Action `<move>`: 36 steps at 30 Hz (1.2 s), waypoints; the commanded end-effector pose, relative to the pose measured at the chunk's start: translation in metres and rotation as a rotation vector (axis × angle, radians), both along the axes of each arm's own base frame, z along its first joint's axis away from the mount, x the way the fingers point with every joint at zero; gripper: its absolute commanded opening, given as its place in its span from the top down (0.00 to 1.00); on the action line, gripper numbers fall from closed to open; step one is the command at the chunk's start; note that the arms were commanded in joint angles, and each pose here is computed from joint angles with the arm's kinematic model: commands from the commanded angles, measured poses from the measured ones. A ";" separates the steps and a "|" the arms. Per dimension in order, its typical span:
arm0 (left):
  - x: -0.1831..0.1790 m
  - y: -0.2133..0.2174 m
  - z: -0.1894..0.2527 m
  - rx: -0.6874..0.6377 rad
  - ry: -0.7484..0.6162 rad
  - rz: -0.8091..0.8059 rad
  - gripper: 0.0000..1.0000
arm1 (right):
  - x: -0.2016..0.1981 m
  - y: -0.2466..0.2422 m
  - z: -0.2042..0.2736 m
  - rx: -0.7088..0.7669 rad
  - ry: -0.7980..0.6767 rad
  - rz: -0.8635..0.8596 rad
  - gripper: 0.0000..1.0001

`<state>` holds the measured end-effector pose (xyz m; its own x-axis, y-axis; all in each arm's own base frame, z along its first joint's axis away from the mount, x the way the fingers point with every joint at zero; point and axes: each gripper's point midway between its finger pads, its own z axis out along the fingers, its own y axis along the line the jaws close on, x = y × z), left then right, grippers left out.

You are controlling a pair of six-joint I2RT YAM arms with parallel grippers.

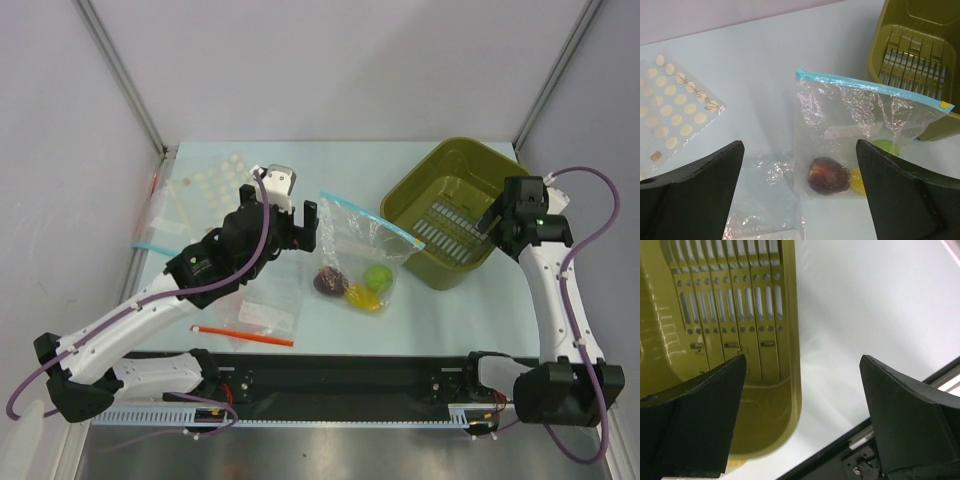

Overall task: Place the food in the zip-top bag and seal the zipper
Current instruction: Adjust the bin at the center of the board.

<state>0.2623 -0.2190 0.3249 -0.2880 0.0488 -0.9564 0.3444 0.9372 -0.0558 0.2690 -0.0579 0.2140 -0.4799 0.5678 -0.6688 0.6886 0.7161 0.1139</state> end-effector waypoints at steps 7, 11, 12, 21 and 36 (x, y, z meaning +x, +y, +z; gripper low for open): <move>-0.003 0.003 0.014 -0.029 -0.004 -0.012 0.00 | 0.045 -0.009 -0.028 0.103 -0.125 -0.129 0.37; -0.002 0.006 0.017 -0.012 -0.022 -0.013 0.00 | 0.065 -0.007 -0.014 0.114 -0.273 -0.079 1.00; -0.003 0.007 0.018 -0.010 -0.024 -0.012 0.00 | 0.073 0.004 -0.006 0.142 -0.320 -0.010 1.00; -0.006 0.012 0.014 0.006 -0.036 -0.028 0.00 | 0.080 0.038 0.062 0.070 -0.760 0.276 1.00; -0.010 0.006 0.017 -0.019 -0.034 -0.067 0.00 | 0.076 -0.007 0.021 0.054 -0.439 -0.012 1.00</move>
